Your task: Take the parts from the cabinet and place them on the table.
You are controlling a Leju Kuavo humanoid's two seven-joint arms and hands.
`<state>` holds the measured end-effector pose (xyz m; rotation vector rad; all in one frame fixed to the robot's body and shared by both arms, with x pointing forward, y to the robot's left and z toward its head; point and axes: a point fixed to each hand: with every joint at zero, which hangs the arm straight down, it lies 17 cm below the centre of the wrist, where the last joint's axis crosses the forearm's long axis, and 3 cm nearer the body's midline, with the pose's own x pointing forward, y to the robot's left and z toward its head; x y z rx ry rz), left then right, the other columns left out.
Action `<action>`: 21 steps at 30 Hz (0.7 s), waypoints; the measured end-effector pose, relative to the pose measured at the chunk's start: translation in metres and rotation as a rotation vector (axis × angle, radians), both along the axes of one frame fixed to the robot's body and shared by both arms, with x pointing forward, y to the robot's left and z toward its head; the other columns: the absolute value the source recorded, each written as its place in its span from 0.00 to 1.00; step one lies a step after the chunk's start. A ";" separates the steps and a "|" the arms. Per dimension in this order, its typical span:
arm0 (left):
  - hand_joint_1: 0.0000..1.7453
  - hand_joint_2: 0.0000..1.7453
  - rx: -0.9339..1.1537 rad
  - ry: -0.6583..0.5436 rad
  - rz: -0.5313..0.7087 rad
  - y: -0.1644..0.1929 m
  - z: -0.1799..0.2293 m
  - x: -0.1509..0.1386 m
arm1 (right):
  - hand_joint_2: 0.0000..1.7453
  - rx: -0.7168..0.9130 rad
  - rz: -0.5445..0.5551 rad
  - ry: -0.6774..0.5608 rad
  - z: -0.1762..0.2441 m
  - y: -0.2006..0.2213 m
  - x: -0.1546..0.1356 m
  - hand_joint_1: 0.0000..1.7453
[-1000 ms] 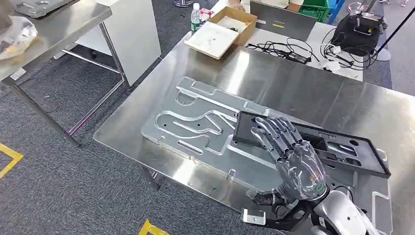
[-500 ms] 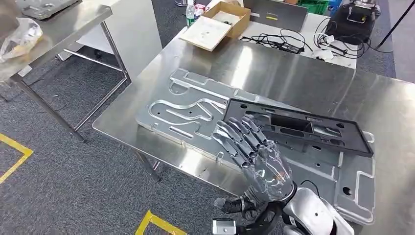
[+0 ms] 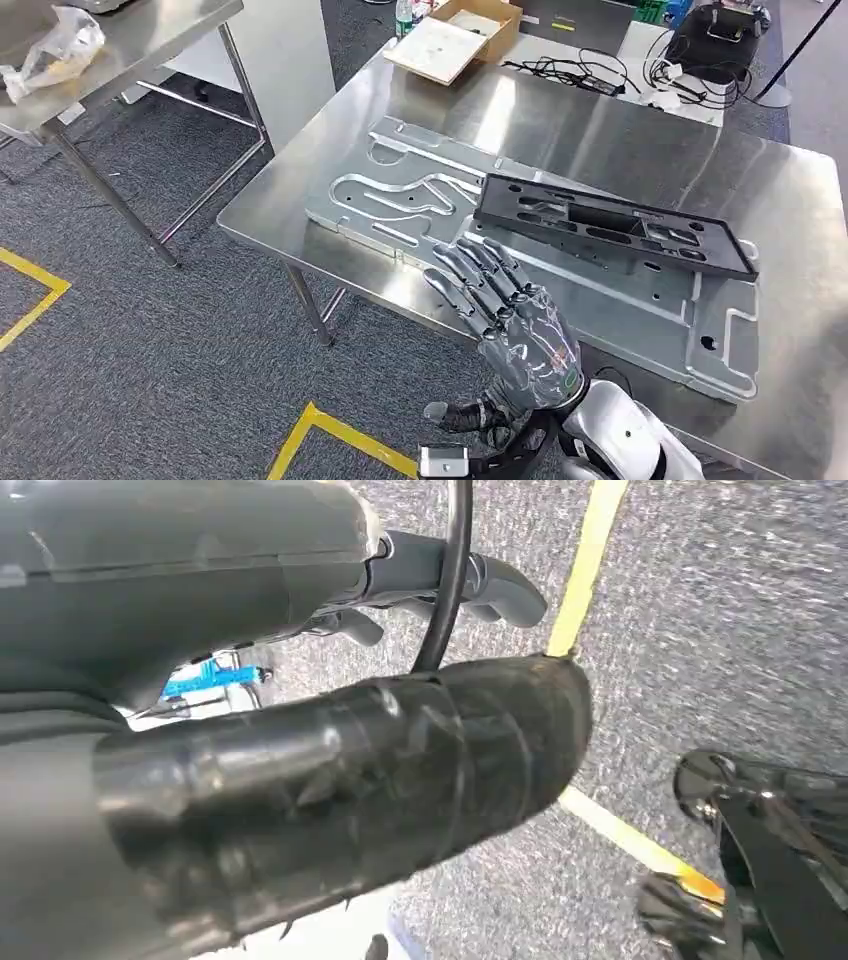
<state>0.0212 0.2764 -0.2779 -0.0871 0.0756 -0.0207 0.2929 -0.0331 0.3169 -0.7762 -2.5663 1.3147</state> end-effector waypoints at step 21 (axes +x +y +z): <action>0.00 0.00 0.008 -0.009 0.018 0.003 0.000 0.003 | 0.00 0.007 -0.014 -0.001 -0.001 0.002 0.002 0.00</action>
